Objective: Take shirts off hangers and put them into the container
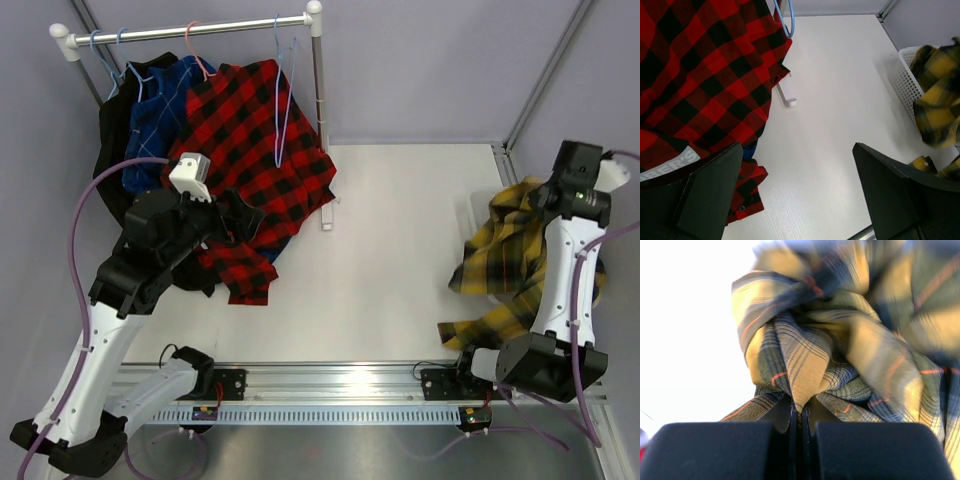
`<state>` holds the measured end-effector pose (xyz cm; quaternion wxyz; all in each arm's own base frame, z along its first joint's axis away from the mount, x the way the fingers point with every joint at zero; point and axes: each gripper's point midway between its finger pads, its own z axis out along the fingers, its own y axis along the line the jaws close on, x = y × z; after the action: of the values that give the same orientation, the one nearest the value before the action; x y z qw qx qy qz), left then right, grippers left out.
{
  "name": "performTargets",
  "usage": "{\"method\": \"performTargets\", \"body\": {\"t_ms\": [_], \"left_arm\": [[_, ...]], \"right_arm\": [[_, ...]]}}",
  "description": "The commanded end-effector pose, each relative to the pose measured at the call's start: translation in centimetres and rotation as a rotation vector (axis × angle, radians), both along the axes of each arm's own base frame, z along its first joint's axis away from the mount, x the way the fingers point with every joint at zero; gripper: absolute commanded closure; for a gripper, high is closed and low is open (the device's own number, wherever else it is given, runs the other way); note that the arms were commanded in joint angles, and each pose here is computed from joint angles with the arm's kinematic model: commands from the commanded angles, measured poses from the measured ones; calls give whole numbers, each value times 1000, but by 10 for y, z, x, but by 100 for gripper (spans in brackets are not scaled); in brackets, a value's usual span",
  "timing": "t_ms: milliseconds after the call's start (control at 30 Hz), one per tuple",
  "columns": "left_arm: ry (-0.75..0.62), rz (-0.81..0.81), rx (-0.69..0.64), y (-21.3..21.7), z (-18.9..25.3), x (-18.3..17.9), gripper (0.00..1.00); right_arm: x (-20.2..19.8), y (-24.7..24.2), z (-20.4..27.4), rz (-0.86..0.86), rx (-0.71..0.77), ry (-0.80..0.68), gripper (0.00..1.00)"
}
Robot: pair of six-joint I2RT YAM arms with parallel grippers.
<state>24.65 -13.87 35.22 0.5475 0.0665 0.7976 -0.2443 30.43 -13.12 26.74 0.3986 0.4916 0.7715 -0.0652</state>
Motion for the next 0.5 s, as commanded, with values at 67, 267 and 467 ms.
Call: {"method": "performTargets", "body": {"t_ms": [67,267,467], "left_arm": [[-13,-6,-17,0,3,-4,1],[5,-3,-20,1,-5,-6,1],[17,8,-6,2,-13,-4,1]], "right_arm": [[36,-57,83,-157,-229,-196,100],[60,-87,27,-243,-273,-108,100],[52,-79,-96,-277,-111,135,100]]}}
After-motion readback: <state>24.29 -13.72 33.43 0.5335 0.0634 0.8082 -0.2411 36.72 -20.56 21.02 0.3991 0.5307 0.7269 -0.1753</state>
